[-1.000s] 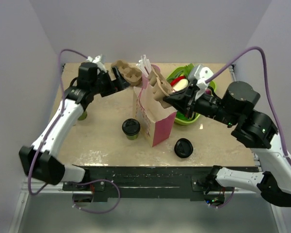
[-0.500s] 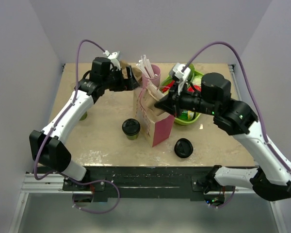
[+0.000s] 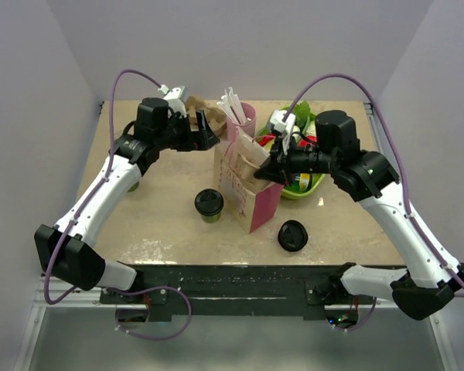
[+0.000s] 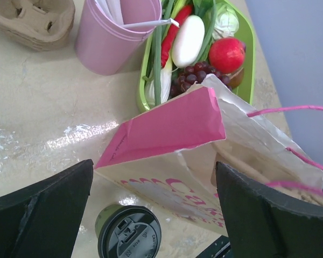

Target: Pack the takeout coffee

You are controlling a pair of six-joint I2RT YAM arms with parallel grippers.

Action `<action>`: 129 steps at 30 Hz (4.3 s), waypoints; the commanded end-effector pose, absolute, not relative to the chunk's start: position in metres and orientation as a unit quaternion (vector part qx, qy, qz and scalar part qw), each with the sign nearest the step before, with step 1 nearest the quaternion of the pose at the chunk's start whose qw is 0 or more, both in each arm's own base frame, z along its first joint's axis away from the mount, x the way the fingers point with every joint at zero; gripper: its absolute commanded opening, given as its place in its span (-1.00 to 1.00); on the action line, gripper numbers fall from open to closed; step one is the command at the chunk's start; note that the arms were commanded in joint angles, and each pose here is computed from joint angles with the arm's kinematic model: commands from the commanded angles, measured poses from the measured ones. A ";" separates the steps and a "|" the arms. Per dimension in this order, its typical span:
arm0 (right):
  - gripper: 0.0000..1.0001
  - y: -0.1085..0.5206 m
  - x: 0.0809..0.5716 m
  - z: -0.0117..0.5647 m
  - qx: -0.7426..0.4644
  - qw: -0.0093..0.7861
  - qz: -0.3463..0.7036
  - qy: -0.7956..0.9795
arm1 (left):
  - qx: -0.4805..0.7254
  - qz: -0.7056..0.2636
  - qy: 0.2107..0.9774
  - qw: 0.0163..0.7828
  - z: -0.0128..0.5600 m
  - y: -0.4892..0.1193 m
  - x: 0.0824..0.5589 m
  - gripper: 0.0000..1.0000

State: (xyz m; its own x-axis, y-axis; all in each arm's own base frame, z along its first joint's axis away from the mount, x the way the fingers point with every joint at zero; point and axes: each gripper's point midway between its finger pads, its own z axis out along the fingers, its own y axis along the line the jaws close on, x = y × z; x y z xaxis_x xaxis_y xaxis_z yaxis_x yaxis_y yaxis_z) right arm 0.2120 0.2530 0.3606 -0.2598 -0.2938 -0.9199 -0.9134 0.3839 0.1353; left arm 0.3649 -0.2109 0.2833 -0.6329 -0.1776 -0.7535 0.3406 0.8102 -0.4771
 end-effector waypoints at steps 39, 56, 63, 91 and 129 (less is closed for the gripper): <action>-1.00 0.246 0.257 0.256 -0.743 0.336 0.184 0.549 | 0.057 -0.330 0.855 0.397 0.271 -0.247 0.374 0.55; -0.88 0.241 0.268 0.244 -0.764 0.367 0.126 0.516 | 0.051 -0.267 0.881 0.386 0.262 -0.239 0.387 -0.28; -0.16 0.233 0.266 0.242 -0.765 0.347 0.119 0.529 | 0.058 -0.260 0.879 0.396 0.269 -0.236 0.387 -0.36; 0.59 0.251 0.279 0.404 -0.598 0.571 0.136 0.546 | 0.051 -0.240 0.889 0.388 0.263 -0.230 0.389 -0.50; -0.25 0.289 0.310 0.191 -0.414 0.315 0.120 0.846 | 0.003 -0.258 0.882 0.393 0.270 -0.230 0.387 -0.67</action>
